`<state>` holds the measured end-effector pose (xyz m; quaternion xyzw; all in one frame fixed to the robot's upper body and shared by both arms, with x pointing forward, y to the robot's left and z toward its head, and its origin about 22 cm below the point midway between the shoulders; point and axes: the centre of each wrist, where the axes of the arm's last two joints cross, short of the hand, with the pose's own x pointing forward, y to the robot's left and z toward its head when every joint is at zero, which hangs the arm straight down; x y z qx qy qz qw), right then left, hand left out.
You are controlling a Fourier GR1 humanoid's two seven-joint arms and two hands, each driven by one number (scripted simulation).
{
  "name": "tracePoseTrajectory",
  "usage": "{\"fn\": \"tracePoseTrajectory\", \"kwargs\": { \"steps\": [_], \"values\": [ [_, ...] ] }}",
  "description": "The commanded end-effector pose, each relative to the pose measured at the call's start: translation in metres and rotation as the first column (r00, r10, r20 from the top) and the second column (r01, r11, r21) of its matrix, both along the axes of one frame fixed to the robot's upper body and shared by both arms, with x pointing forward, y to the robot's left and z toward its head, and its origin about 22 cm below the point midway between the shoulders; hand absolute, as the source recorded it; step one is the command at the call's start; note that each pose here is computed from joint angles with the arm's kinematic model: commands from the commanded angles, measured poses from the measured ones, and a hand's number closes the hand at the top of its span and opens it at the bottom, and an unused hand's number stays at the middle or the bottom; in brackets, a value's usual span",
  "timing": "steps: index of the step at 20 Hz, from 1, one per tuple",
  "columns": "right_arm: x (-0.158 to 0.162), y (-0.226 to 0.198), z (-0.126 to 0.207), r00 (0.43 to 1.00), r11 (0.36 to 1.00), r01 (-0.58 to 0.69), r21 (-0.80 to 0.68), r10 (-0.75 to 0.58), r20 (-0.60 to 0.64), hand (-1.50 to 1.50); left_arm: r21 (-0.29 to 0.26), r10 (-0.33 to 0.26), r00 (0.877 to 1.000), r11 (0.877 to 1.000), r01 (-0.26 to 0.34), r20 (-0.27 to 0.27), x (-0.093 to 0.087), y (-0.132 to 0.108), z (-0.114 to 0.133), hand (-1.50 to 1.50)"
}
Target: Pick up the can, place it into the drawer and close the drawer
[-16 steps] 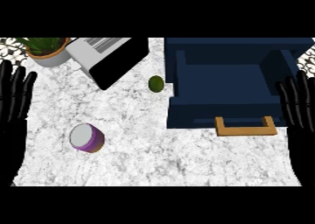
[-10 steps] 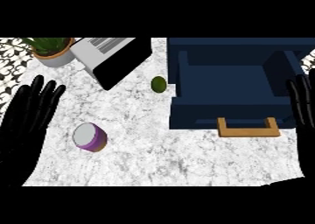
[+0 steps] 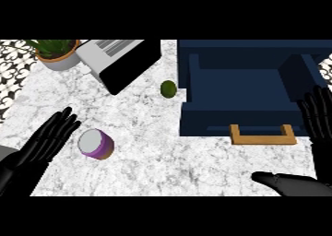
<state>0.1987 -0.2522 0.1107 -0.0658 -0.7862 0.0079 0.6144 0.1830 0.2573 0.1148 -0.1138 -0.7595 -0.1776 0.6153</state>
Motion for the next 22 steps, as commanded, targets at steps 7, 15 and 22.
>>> {"fn": "tracePoseTrajectory", "kwargs": {
  "steps": [7, 15, 22],
  "values": [
    [-0.006, -0.021, -0.02, 1.0, 1.0, 0.016, 0.013, -0.016, -0.015, -1.5, -0.03, 0.044, 0.997, 0.999, -0.046, -0.058, -0.013, 0.025, 0.005, -1.5],
    [-0.033, -0.019, -0.03, 0.999, 1.0, 0.018, 0.001, -0.018, -0.038, -1.5, -0.015, 0.094, 0.992, 0.995, -0.095, -0.088, 0.013, 0.031, -0.008, -1.5],
    [-0.032, -0.033, -0.03, 0.999, 1.0, 0.024, -0.008, -0.024, -0.029, -1.5, 0.015, 0.088, 0.99, 0.996, -0.087, -0.107, 0.031, 0.019, -0.042, -1.5]
  ]
}}
